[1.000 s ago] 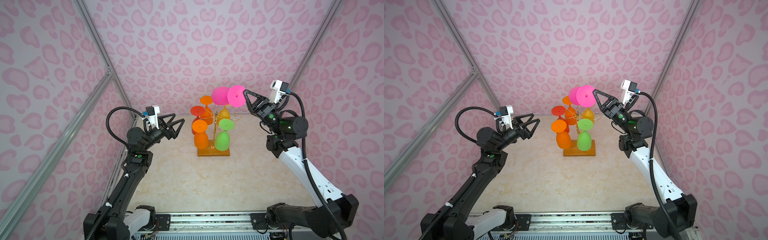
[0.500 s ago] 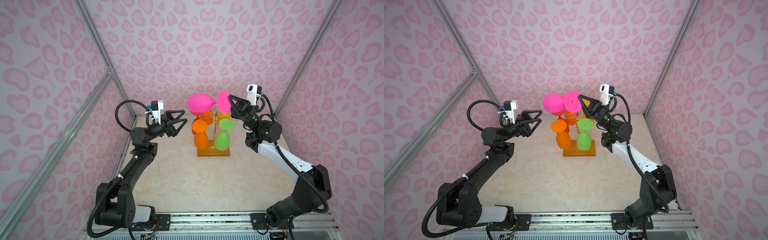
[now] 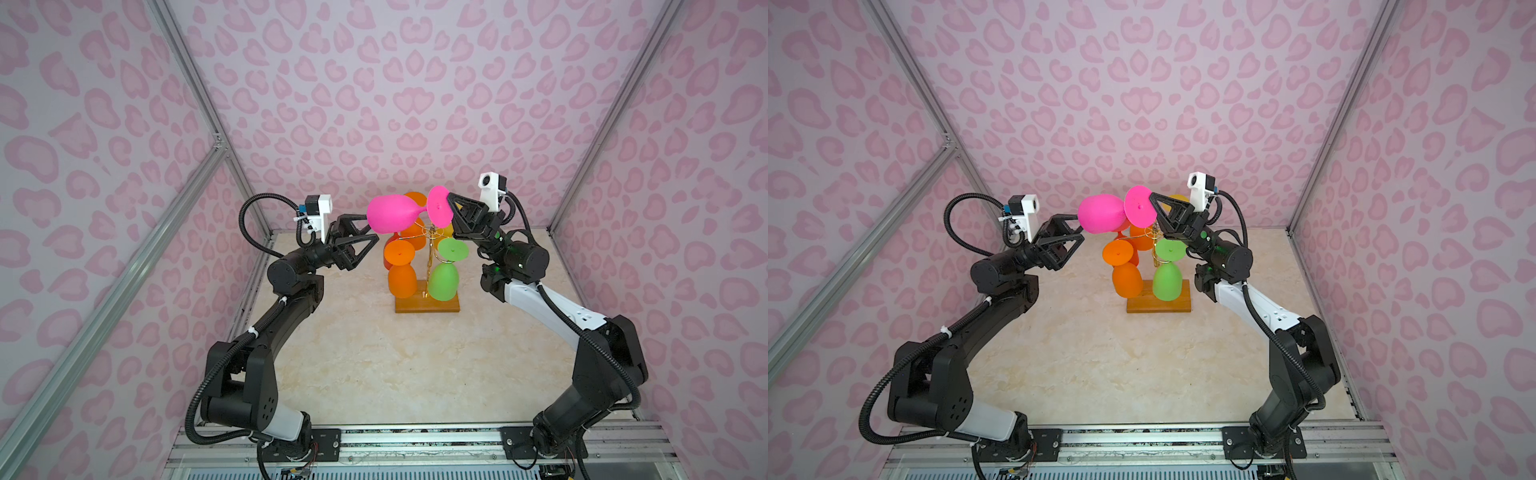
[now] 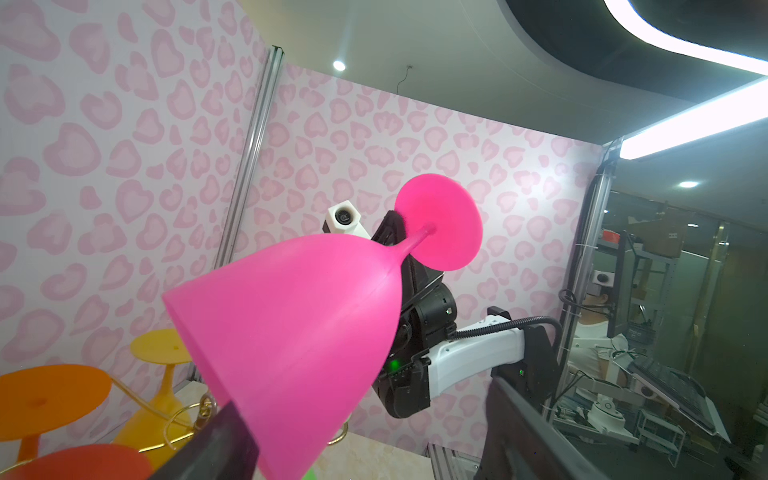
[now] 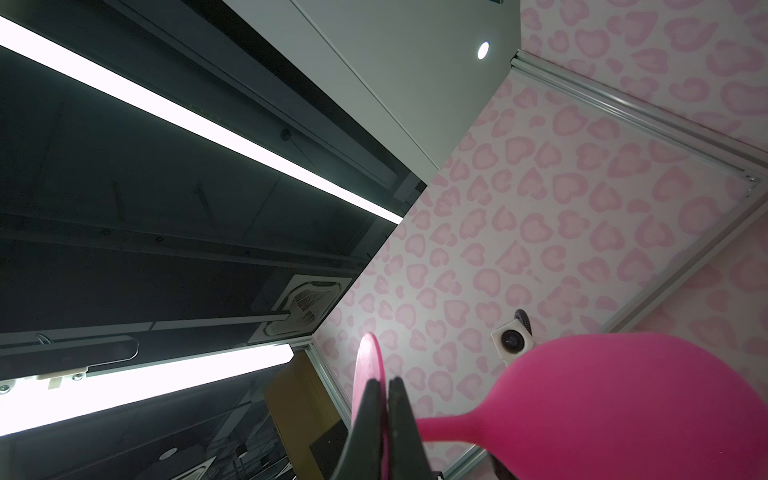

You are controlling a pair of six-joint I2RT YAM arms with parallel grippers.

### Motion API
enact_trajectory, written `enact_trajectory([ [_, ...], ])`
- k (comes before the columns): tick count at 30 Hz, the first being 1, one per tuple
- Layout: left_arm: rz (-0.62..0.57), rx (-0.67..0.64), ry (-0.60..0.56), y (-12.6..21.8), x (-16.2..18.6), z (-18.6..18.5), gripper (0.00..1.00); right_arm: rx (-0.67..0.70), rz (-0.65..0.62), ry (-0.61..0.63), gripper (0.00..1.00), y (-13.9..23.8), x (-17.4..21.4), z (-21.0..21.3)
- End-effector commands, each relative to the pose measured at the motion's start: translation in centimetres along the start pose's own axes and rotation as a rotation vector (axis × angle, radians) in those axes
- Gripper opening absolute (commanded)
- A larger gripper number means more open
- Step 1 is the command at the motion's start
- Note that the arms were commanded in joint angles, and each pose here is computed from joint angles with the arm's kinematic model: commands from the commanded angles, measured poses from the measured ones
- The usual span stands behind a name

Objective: Take the wine glass off the wine glass rack
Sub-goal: 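Grasp the magenta glass bowl with the left gripper and release the right gripper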

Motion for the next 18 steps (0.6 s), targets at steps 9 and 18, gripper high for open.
enact_trajectory([
  [9,-0.009,0.048,-0.028,-0.6,-0.2,-1.3,0.4,-0.02,0.003,-0.016,0.0,0.0,-0.4,-0.5],
  [18,-0.032,0.053,-0.044,-0.6,-0.8,-2.4,0.13,-0.003,-0.013,-0.019,0.0,0.6,-1.1,-1.0],
])
Point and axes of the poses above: each gripper's point midway between its finger pads, its own y axis back along the fingers, its own z axis along the line the jaws close on, x = y × z, the point moved 3 cm from there along y, back along the fingers, and after that the axes turned 2 degrees about y, right-handed, at the moved point
